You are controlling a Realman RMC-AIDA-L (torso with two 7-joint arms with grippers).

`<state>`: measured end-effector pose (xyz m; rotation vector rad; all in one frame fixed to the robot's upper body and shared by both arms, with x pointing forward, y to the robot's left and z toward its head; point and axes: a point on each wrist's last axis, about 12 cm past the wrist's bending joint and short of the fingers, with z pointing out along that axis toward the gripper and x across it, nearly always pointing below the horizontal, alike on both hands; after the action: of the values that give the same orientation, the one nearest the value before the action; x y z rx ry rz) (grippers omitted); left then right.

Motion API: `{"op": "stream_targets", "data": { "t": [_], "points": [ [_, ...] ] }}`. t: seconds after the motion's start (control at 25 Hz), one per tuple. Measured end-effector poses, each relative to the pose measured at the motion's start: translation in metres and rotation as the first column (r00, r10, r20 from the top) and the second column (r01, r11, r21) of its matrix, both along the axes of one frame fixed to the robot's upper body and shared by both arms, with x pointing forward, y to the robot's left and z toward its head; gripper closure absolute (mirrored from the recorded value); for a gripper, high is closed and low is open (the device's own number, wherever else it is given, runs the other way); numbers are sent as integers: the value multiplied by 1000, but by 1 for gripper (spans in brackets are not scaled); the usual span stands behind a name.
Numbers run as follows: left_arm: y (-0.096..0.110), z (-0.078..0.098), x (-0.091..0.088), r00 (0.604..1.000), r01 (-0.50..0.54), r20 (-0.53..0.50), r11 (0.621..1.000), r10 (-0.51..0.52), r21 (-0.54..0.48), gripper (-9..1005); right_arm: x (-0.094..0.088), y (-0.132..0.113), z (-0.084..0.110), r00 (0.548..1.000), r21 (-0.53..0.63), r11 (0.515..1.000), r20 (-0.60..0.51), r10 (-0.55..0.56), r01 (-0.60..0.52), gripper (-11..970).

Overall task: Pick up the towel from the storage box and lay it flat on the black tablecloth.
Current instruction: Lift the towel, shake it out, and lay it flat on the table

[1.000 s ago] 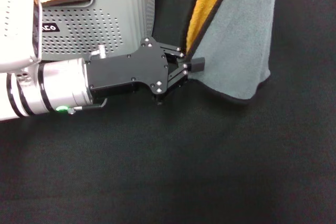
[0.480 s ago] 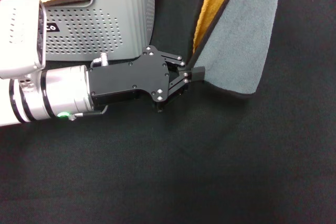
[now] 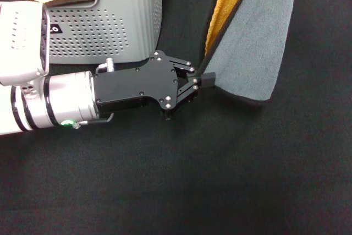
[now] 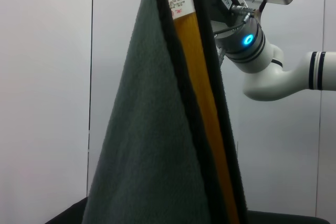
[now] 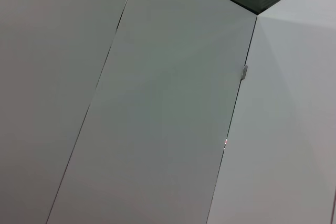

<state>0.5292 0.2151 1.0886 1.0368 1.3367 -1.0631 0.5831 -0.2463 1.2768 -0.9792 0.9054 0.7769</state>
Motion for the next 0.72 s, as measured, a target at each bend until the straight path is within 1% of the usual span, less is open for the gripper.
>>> {"op": "stream_targets", "data": {
  "t": [0.72],
  "points": [
    [-1,-6,-1,1000,-9,-24,1000,9,18,964,-2,-3,0,1000,16,1000,2,-6,6,939]
  ]
}}
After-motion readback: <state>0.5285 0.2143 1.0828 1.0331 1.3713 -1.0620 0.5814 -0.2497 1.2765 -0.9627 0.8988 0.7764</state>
